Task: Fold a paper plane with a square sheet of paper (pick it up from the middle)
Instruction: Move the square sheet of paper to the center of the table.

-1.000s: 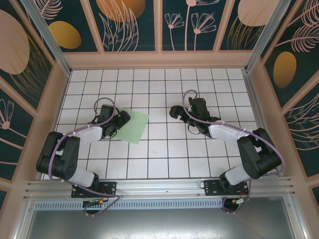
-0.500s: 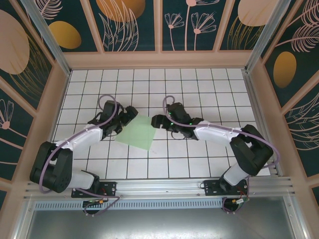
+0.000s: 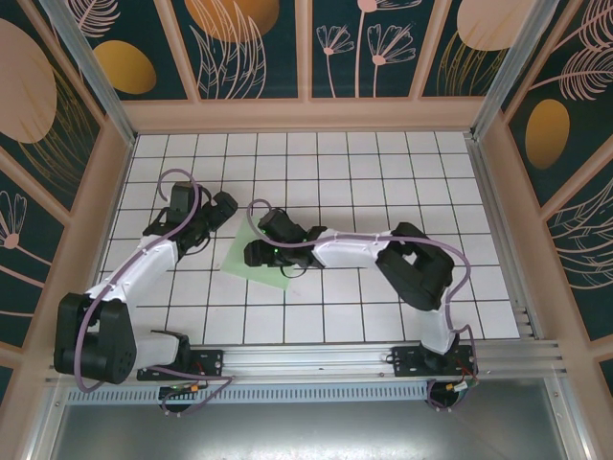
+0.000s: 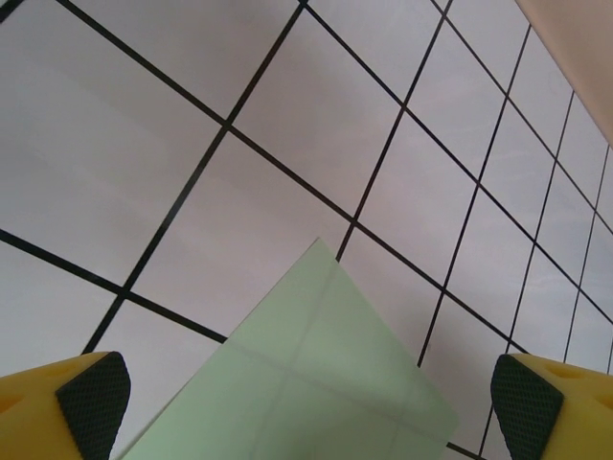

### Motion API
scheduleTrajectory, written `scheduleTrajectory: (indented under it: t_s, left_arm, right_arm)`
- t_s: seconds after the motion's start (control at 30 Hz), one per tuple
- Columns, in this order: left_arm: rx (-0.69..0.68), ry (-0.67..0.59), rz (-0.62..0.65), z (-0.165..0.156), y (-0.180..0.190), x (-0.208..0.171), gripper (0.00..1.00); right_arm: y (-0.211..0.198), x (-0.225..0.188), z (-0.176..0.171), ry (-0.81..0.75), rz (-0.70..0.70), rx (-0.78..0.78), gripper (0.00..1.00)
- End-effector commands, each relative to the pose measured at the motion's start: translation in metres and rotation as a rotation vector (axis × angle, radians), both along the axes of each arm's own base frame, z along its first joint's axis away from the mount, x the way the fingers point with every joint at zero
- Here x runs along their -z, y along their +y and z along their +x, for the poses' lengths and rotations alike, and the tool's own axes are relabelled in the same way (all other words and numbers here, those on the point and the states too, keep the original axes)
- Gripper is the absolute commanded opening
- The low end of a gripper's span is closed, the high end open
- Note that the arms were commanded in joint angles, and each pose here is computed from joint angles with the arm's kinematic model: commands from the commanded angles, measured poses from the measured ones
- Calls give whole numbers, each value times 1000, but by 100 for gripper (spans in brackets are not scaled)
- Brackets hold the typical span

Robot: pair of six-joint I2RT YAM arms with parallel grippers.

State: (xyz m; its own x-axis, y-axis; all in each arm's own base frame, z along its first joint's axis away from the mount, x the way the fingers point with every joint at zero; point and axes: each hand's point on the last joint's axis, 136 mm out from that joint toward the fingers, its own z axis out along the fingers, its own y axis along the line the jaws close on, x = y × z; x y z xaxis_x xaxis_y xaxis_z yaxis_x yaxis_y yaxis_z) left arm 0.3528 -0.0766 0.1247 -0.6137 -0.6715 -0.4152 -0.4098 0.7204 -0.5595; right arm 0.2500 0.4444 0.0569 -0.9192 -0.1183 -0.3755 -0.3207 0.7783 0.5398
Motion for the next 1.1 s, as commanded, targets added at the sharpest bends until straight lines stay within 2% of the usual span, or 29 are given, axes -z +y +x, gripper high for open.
scheduleTrajectory:
  t_s: [0.0,0.13,0.3,0.47,0.63,0.73,0.83,0.97,1.07]
  left_arm:
    - [-7,-7,43,-2,9,-8,99]
    - [-6,0,47,-1,10,-5,99]
    - [3,-6,58,2,9,-2,99]
    - [9,-25,68,4,10,1,99]
    - [20,-35,90,5,11,7,99]
    - [21,-31,88,4,11,12,99]
    - [36,-15,77,6,7,19,99]
    - [58,8,56,6,1,28,99]
    - [55,23,40,4,0,34,99]
  right_arm:
    - [-2,16,-6,48,-69,-43,65]
    - [-10,36,-11,80,-139,-72,65]
    - [-41,60,-12,124,-244,-69,65]
    - [-105,73,-6,130,-354,-27,65]
    - [-178,72,9,133,-406,53,66]
    - [-201,66,23,125,-429,93,67]
    - [-202,44,40,89,-411,122,67]
    - [-174,2,64,20,-313,123,70]
    - [-161,-5,79,-13,-325,129,75]
